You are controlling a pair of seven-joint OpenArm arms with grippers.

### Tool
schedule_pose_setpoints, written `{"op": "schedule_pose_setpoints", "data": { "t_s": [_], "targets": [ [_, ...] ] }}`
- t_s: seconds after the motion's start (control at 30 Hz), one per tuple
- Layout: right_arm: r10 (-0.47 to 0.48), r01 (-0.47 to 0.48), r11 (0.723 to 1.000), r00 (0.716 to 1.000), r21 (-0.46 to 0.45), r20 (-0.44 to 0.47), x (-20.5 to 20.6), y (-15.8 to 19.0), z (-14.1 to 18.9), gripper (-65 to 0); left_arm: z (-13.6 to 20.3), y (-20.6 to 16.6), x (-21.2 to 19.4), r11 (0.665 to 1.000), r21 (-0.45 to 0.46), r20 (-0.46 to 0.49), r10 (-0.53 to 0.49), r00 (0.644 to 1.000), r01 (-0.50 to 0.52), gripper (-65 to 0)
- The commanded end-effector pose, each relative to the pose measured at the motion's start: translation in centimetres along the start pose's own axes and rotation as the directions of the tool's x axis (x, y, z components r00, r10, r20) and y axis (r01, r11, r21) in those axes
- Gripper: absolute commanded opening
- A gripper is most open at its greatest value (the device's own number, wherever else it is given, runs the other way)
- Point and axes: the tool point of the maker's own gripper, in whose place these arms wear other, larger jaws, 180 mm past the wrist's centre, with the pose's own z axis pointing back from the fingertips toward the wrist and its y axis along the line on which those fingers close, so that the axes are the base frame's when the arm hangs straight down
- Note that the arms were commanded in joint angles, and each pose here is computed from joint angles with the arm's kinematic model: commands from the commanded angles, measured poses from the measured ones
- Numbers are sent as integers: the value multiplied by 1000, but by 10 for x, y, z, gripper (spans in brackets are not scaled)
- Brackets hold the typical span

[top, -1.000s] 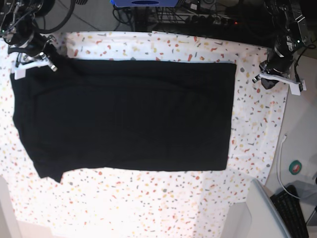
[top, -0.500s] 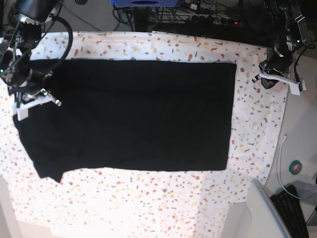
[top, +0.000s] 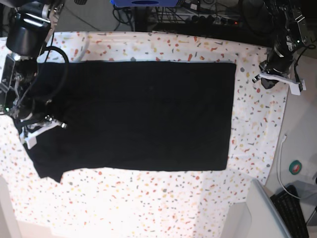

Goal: Layout the t-shirt on the table in an organized manner, then fold the t-shirt properly
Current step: 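Release the shirt and move the right gripper to the shirt's side edge, then grasp the shirt corners with both grippers and pull them apart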

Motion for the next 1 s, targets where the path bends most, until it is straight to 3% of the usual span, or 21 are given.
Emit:
{"op": "schedule_pose_setpoints", "data": {
  "t_s": [0.0, 0.17, 0.33, 0.4, 0.5, 0.6, 0.63, 0.7, 0.73, 0.77, 0.97],
  "targets": [
    [31, -31, 999, 999, 16, 44, 23, 8, 4, -650, 1, 0, 9, 1000, -8, 26, -7, 1000, 7, -650],
    [127, -127, 992, 992, 21, 19, 33, 28, -1, -638, -3, 5, -1, 1000, 2, -3, 6, 1000, -6, -650],
    [164, -163, 986, 985, 16, -45, 34, 31, 4, -362, -4, 6, -2, 1000, 4, -4, 6, 1000, -6, -650],
    [178, -179, 984, 983, -2, -37, 41, 25, 13, -332, -4, 6, -2, 1000, 4, -4, 6, 1000, -6, -650],
    [222, -221, 975, 975, -31, 27, 47, 21, 36, -332, -4, 5, -1, 1000, 2, -3, 3, 1000, -3, -650],
    [163, -152, 985, 975, -79, 150, 49, -3, 72, -336, -3, 4, 0, 1000, -1, -1, 1, 1000, -1, -650],
    [130, -115, 989, 975, -91, 179, 45, -12, 80, -359, -3, 4, 0, 1000, -1, -1, 1, 1000, -1, -650],
    [65, -39, 991, 975, -124, 213, 33, -34, 96, -494, -5, -4, -4, 1000, -18, -13, -8, 1000, 8, -650],
    [38, -7, 989, 977, -145, 208, 23, -48, 100, -603, -7, -10, -6, 999, -32, -16, -14, 1000, 14, -650],
    [24, 7, 987, 981, -160, 192, 12, -57, 101, -650, -10, -19, -5, 998, -54, -15, -23, 1000, 22, -650],
    [-21, 47, 979, 991, -199, 134, -26, -87, 88, -650, -37, -94, -27, 974, -216, -82, -86, 993, 66, -650]
  ]
}}
